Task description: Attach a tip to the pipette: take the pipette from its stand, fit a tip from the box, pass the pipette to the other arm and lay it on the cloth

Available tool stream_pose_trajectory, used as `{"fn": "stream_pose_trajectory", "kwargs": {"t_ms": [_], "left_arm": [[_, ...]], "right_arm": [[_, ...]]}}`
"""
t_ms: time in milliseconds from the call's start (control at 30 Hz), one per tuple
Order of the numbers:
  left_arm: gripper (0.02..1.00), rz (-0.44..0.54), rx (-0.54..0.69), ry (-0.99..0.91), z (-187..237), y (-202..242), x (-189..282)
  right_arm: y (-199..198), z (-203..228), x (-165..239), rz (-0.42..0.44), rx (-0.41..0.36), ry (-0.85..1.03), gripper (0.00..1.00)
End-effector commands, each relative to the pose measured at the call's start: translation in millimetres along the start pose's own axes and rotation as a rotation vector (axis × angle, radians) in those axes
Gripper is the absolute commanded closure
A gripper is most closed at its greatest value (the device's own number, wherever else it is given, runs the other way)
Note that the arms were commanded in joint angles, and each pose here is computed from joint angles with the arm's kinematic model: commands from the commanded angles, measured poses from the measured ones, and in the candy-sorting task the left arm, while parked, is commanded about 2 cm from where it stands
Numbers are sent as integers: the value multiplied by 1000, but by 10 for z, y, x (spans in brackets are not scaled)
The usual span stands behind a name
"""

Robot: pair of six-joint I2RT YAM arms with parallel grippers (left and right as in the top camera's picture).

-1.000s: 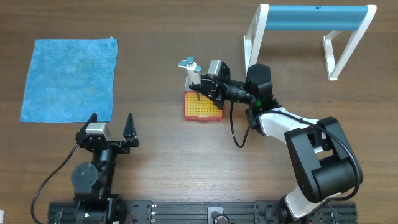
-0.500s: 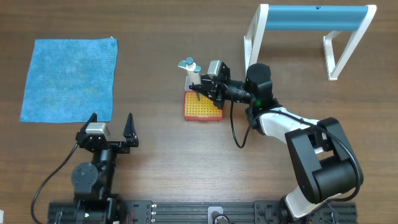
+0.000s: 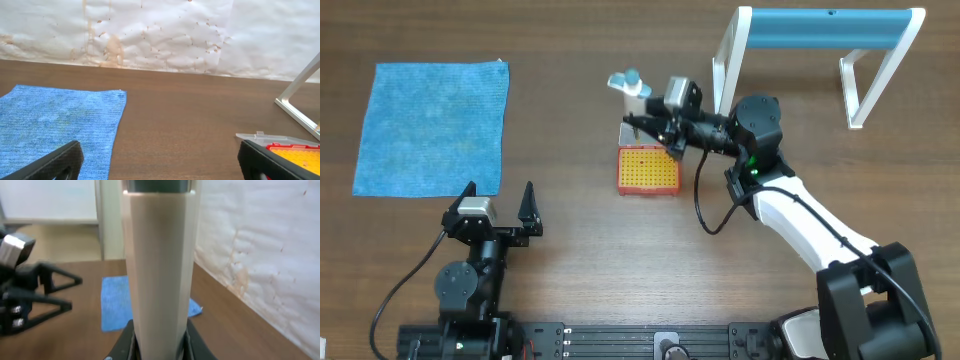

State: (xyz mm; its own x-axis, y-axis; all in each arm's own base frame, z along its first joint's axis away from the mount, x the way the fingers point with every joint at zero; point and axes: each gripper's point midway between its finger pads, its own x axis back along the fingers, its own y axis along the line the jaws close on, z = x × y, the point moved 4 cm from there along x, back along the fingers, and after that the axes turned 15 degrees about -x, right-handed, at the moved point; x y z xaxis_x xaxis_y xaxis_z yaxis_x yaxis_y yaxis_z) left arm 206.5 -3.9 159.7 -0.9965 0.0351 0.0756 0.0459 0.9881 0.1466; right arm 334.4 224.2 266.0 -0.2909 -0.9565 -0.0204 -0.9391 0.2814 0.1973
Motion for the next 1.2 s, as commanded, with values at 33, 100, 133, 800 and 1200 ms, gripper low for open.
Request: {"fn": "stream_pose_trajectory", "kwargs": {"t_ms": [33, 100, 133, 800, 1200], "left_arm": [[23, -7, 5, 3, 8, 5, 4], [20, -6, 5, 3, 8, 4, 4], [20, -7, 5, 3, 8, 5, 4], [20, 18, 31, -5, -5, -27, 4], [23, -80, 117, -238, -641, 170, 72]], "right_arm": [[71, -575, -175, -5, -80, 28, 925], [98, -684, -215, -7, -77, 26, 923], [104, -709, -213, -9, -65, 17, 925], [82, -635, -205, 0, -105, 45, 925], [81, -636, -204, 1, -108, 45, 923]]}}
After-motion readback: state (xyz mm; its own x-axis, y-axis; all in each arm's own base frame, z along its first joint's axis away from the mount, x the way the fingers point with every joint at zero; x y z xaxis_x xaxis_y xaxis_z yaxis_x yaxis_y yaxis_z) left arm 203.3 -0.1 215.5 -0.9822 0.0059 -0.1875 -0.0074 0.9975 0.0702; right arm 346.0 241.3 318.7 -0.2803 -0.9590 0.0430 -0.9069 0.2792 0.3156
